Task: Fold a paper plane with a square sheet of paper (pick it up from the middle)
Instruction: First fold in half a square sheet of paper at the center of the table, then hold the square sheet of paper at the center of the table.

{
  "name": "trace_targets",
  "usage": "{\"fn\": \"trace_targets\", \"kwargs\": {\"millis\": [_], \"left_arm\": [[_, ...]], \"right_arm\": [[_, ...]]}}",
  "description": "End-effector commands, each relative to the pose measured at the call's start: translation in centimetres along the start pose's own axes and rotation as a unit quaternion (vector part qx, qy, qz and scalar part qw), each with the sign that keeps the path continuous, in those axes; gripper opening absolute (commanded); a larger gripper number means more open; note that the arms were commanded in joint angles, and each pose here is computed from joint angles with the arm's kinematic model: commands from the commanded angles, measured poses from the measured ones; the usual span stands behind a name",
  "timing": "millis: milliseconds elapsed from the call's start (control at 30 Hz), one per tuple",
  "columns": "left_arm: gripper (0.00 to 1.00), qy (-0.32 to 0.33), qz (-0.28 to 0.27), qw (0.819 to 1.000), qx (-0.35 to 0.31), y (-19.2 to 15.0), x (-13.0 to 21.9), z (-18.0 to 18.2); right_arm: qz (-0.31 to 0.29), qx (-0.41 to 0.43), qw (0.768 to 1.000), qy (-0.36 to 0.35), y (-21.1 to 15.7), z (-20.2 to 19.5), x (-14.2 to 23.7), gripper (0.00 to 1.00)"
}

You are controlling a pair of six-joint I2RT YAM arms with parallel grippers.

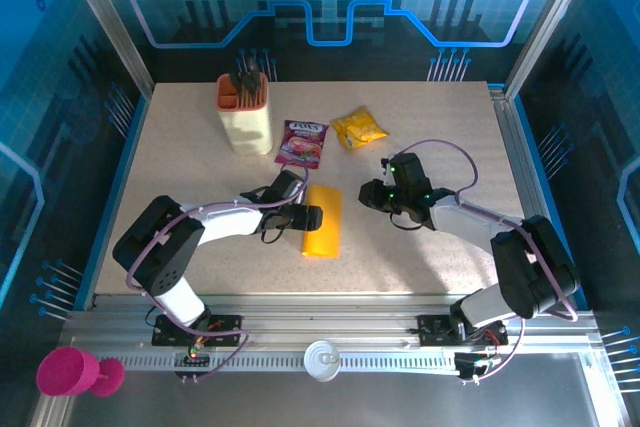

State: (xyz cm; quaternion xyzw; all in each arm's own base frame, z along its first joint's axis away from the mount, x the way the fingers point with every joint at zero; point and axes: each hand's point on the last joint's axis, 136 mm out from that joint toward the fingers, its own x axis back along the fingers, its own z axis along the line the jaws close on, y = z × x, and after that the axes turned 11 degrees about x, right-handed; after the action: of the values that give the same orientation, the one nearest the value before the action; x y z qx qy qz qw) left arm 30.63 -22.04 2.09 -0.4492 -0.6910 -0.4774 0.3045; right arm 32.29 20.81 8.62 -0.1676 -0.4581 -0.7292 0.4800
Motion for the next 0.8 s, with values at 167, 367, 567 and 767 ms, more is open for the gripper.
{"fn": "trace_targets", "kwargs": {"millis": [167,367,567,767], "left_arm": [[0.79,-0.064,0.064,0.995,-0.036,-3.2,-1.6,-2.8],[0.79,-0.059,0.072,0.995,-0.046,-3.4,-1.8,-2.6],[0.79,-0.061,0.075,0.994,-0.047,-3.5,-2.0,-2.7],[0.79,-0.063,0.077,0.994,-0.047,-3.6,-2.1,-2.8]], "right_arm": [[0.058,0.017,0.998,0.029,-3.9,1.8,-2.7,0.19],[0.077,0.027,0.996,0.037,-5.2,3.3,-4.2,0.19],[0.087,0.033,0.995,0.041,-5.9,4.1,-5.1,0.19],[0.096,0.038,0.994,0.044,-6.4,4.8,-5.7,0.18]]}}
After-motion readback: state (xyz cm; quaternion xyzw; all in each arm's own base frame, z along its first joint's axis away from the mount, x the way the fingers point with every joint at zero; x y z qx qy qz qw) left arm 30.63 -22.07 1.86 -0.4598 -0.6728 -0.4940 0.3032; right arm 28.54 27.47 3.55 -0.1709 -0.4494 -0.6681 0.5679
